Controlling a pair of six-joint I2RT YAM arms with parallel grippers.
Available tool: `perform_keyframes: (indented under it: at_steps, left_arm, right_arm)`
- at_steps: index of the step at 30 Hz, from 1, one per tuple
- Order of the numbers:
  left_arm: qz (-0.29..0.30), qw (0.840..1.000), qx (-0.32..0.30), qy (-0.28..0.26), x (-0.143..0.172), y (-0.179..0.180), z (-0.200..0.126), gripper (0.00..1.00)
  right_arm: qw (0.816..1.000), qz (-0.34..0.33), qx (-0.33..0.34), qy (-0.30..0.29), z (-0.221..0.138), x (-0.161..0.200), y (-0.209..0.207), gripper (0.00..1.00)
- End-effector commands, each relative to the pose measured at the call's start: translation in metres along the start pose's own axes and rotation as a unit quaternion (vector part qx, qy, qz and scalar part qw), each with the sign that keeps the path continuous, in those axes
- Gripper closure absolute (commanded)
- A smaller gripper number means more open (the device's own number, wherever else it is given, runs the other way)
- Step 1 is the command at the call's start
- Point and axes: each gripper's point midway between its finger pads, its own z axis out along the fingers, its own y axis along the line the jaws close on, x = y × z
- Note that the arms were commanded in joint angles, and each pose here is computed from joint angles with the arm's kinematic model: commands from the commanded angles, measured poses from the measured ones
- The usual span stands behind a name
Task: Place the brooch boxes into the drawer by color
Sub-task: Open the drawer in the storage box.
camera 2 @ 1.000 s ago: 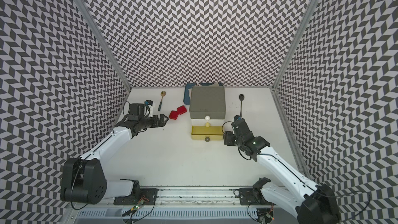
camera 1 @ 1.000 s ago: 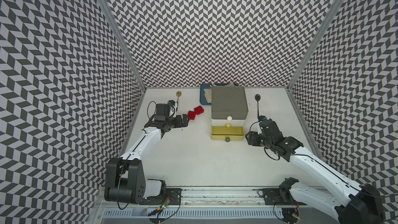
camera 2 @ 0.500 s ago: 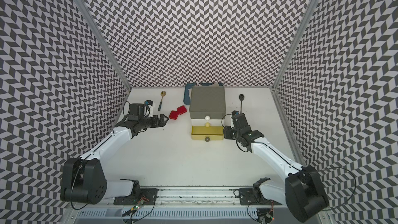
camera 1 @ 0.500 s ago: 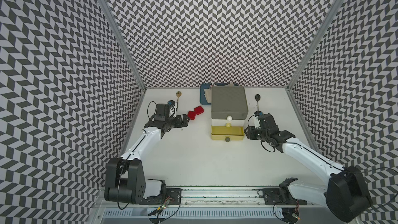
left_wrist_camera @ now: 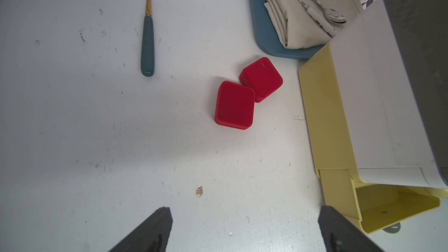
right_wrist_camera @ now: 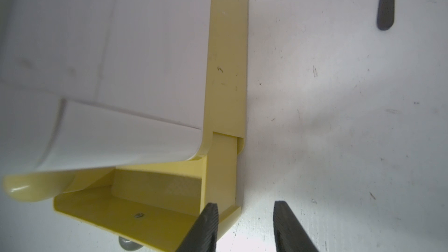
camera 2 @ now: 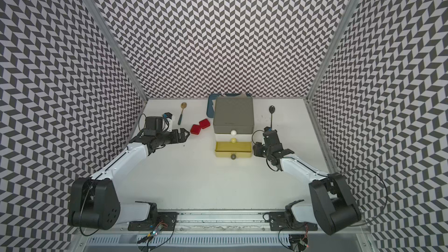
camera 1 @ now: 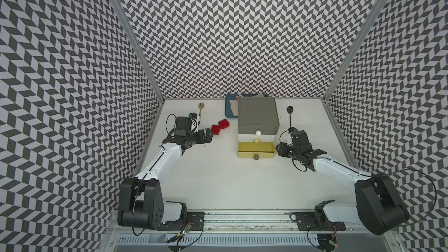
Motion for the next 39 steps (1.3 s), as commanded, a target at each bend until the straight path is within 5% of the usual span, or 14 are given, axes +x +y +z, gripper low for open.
perform_keyframes:
  at_steps: [1, 12, 13, 17, 39]
  left_arm:
    - [0.001, 1.0, 0.004, -0.005, -0.002, -0.001, -0.002, 0.0]
    - [0.001, 1.0, 0.002, -0.002, -0.002, 0.001, 0.001, 0.0]
    - [0.001, 1.0, 0.001, -0.001, -0.001, 0.001, 0.001, 0.0]
    - [0.001, 1.0, 0.0, 0.0, -0.001, 0.001, 0.001, 0.0]
    - [0.007, 1.0, -0.007, 0.0, -0.002, 0.003, -0.001, 0.0]
  right_arm:
    - [0.999, -0.001, -0.025, -0.045, -0.008, -0.026, 0.015, 0.59]
    - [0.998, 0.0, -0.029, -0.05, -0.01, -0.024, 0.014, 0.59]
    - [0.994, -0.012, -0.108, -0.008, -0.011, -0.008, 0.041, 0.57]
    - [0.993, -0.009, -0.121, -0.004, -0.009, -0.004, 0.044, 0.59]
    - [0.994, -0.004, -0.106, 0.03, 0.009, 0.009, 0.038, 0.59]
